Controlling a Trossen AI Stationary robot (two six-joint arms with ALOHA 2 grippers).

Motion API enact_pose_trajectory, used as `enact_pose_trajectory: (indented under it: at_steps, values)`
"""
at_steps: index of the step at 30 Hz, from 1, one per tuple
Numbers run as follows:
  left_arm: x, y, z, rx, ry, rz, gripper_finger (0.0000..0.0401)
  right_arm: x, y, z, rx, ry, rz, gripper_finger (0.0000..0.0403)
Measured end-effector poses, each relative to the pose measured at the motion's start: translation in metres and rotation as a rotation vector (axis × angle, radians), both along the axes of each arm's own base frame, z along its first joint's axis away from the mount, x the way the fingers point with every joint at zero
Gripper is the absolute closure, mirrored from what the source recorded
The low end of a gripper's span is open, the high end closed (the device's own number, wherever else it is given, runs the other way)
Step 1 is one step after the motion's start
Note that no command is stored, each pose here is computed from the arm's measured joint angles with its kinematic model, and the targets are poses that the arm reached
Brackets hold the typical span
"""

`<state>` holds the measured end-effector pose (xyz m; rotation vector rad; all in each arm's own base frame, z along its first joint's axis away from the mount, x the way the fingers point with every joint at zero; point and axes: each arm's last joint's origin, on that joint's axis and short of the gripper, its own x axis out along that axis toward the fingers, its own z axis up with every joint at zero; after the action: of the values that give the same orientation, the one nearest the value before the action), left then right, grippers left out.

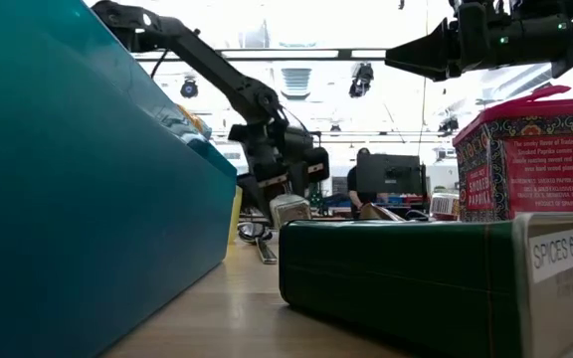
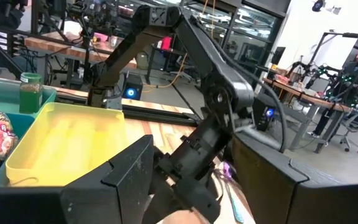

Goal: Pick & Place Food Item
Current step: Put the white spice bottle into the green bin

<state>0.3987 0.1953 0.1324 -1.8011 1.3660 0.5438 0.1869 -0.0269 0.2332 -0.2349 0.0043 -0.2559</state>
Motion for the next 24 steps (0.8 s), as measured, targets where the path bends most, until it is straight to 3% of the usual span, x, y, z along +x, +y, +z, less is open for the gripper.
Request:
enact_pose_trajectory:
  at_steps: [15,24]
  values:
    - [-0.002,-0.010,0.091,0.560,-0.157,-0.171,0.0206,0.000,0.000,0.000,0.000,-0.001,0.000,0.0188]
    - [-0.004,-0.044,0.134,0.848,-0.266,-0.431,0.0206,0.000,0.000,0.000,0.000,0.000,0.000,0.0188]
